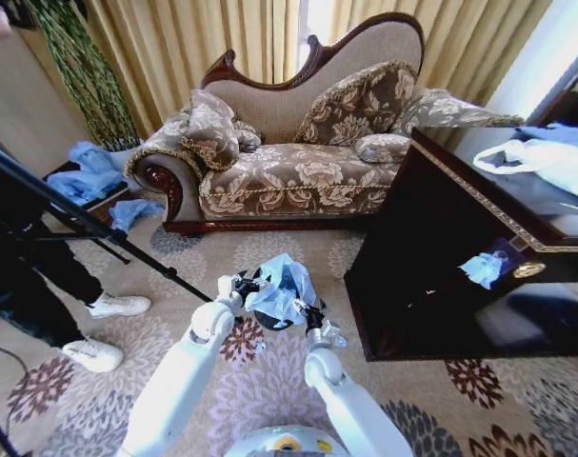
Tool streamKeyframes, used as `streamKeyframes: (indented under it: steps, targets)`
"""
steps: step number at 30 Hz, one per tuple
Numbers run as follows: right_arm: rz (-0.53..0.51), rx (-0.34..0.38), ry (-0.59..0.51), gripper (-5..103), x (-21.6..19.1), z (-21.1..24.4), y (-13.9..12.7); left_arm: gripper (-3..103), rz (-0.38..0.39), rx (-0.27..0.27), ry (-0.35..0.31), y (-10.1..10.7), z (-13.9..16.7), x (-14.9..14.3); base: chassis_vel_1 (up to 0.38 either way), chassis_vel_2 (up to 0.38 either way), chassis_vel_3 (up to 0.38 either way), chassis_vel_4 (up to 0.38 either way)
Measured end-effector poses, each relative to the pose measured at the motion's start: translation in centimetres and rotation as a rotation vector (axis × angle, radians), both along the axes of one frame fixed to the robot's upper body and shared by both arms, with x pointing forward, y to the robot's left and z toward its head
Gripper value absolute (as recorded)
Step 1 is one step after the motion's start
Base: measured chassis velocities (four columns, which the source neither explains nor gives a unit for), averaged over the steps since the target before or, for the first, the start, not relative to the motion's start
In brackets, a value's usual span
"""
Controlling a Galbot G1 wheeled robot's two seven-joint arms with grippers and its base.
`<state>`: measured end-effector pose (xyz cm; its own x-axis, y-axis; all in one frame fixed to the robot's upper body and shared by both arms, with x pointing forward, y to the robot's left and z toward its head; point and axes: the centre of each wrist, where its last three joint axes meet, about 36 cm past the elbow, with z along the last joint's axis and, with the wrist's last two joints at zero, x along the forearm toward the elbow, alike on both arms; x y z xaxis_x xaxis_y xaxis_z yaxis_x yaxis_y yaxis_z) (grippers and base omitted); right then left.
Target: Place a garbage bag over the trash bin.
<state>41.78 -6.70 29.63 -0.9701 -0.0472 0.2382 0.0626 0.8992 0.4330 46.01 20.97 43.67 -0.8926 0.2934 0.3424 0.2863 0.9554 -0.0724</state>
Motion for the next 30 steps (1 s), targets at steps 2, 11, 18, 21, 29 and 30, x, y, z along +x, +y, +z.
streamKeyframes:
  steps: [2,11,18,21,29,30]
  targets:
    - [-0.008,0.011,0.010,100,0.6,-0.1,0.6,100,0.000,0.002,-0.002,0.0,0.0,-0.2,0.000,0.000,0.000,0.000]
    - [0.010,0.007,0.011,100,1.5,-1.5,0.0,100,-0.014,-0.008,-0.022,-0.3,0.6,-1.0,0.000,0.000,0.000,0.000]
    - [0.049,0.002,-0.002,100,1.4,-2.5,-0.7,100,-0.022,-0.020,-0.026,-0.3,0.8,-0.8,0.000,0.000,0.000,0.000]
    - [0.055,-0.014,-0.011,100,1.5,-2.8,-0.8,100,-0.024,-0.023,0.004,-0.5,0.9,-0.3,0.000,0.000,0.000,0.000]
    - [0.055,-0.038,-0.029,100,1.6,-3.0,-1.4,100,-0.109,0.036,0.151,-1.0,2.2,2.6,0.000,0.000,0.000,0.000]
    - [0.055,-0.039,-0.030,100,1.5,-3.1,-1.4,100,-0.118,0.050,0.156,-1.1,2.2,3.2,0.000,0.000,0.000,0.000]
